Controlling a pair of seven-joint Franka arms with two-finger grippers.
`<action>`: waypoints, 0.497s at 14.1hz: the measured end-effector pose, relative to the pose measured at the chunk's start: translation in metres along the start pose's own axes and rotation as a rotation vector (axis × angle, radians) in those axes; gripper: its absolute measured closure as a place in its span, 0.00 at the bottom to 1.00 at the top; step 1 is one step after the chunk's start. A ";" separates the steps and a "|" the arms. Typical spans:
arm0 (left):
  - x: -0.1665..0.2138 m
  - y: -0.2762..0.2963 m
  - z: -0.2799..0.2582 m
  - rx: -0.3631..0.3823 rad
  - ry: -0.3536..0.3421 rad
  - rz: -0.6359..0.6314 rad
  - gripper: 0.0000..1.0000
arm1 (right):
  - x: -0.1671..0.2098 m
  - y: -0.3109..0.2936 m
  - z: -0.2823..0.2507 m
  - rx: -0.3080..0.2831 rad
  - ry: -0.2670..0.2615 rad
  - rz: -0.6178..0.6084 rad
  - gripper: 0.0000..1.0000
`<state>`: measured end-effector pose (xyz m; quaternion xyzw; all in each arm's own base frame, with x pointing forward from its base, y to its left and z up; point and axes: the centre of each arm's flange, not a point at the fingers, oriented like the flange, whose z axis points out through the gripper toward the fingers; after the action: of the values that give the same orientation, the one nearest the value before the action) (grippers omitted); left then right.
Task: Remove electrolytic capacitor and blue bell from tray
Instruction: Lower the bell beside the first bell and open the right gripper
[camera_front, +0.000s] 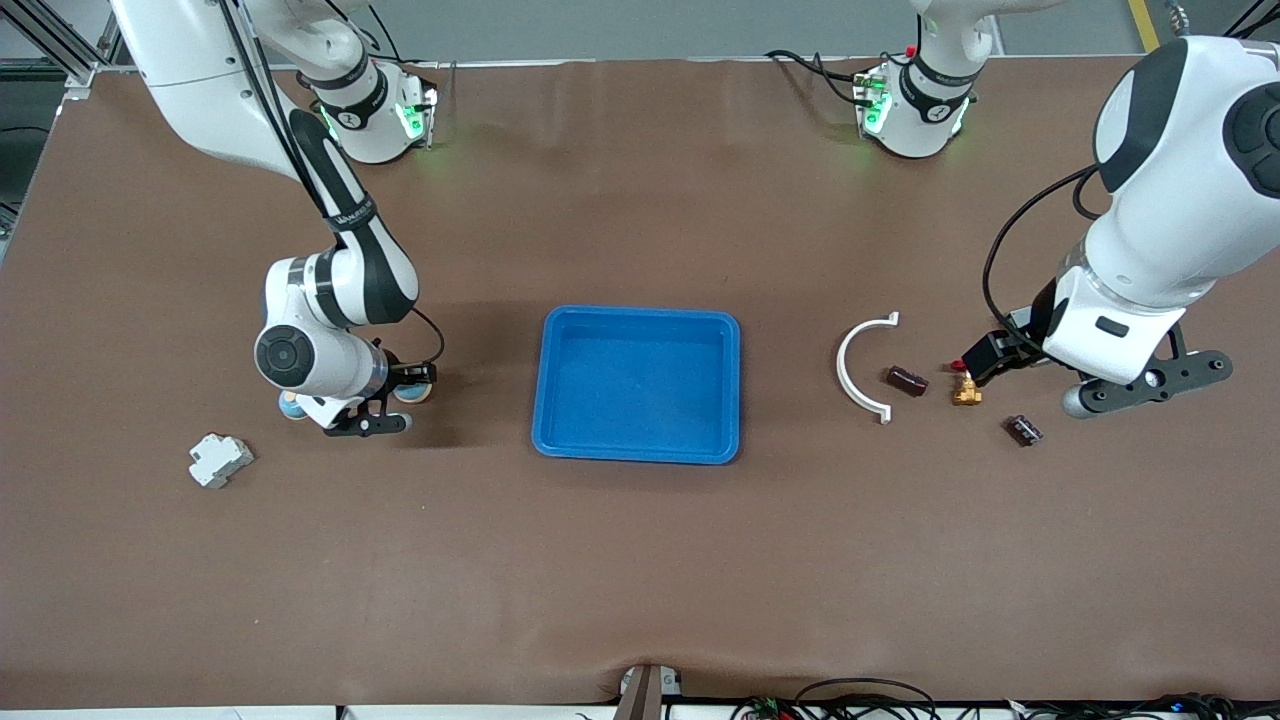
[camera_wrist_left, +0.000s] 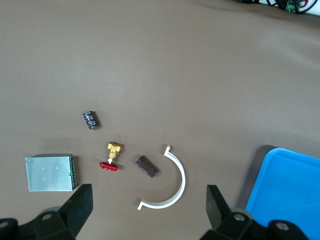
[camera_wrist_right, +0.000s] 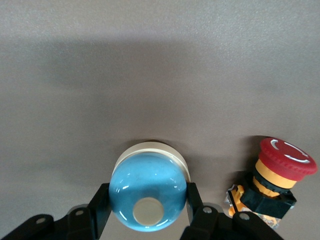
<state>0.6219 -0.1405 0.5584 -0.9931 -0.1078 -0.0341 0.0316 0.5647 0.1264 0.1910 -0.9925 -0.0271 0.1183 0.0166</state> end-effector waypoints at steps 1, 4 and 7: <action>0.000 0.000 0.000 0.001 -0.001 0.023 0.00 | 0.000 0.000 0.000 0.000 -0.001 0.000 0.35; 0.000 -0.001 0.000 0.002 -0.004 0.070 0.00 | 0.000 0.001 0.000 0.000 0.000 0.002 0.20; 0.000 -0.002 0.000 0.006 -0.010 0.080 0.00 | 0.001 0.001 -0.001 0.000 0.001 0.002 0.00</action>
<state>0.6209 -0.1382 0.5586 -0.9967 -0.0681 -0.0274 0.0354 0.5657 0.1254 0.1912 -0.9925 -0.0262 0.1179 0.0164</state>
